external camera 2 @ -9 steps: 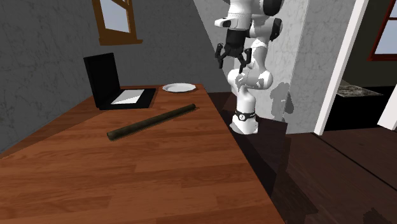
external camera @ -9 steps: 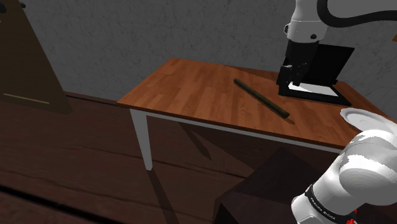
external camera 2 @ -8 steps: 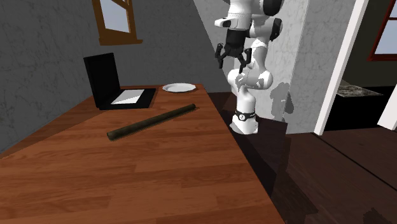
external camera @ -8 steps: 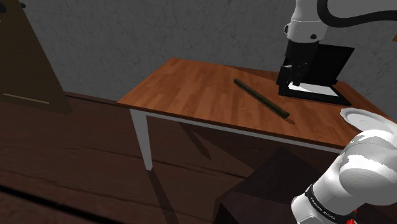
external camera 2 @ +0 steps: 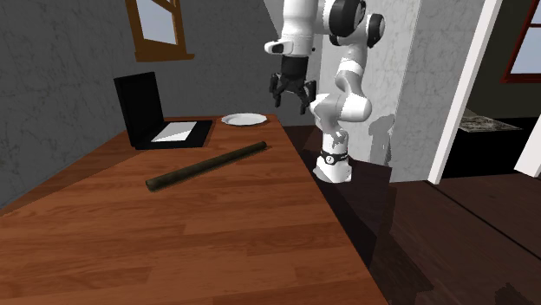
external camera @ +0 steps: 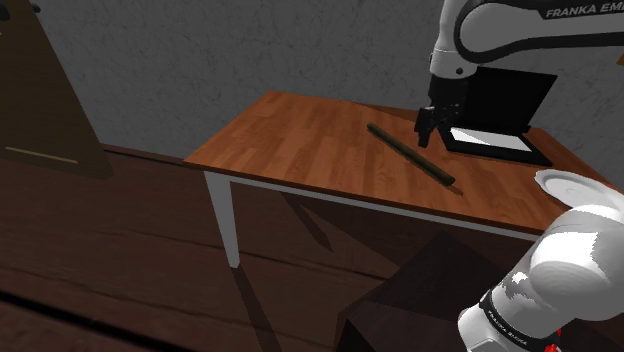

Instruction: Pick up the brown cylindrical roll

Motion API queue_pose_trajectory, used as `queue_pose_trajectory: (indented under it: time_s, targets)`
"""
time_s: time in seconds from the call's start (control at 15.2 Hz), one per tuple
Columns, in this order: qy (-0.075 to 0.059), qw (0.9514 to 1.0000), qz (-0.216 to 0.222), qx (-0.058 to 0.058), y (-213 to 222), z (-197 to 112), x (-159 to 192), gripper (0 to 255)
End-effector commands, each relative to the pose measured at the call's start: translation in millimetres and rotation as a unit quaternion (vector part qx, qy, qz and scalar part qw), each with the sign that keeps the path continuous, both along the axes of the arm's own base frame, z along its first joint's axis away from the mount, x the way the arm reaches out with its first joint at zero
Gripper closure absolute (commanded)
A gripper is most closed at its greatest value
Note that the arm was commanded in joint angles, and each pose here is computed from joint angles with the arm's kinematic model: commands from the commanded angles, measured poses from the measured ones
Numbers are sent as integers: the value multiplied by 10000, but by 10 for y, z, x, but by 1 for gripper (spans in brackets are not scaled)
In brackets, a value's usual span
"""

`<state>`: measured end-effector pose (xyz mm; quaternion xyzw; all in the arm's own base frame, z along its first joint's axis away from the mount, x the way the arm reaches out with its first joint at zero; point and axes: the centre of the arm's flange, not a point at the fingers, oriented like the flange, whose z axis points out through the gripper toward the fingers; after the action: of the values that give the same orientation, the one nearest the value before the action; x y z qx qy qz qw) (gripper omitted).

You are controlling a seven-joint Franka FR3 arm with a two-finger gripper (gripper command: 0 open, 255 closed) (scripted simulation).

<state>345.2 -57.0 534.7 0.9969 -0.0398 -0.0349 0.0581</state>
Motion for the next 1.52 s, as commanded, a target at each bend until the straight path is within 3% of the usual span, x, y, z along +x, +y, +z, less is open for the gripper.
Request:
queue_pose_trajectory:
  time_s: [0.0, 1.19, 1.45]
  targets:
    - [-32, 10000, -81, 13, -188, -135, 144, 0]
    - [-257, 9963, -806, 157, -1837, -1191, 1499, 0]
    - [-266, 9960, -836, 163, -1908, -1392, 1551, 0]
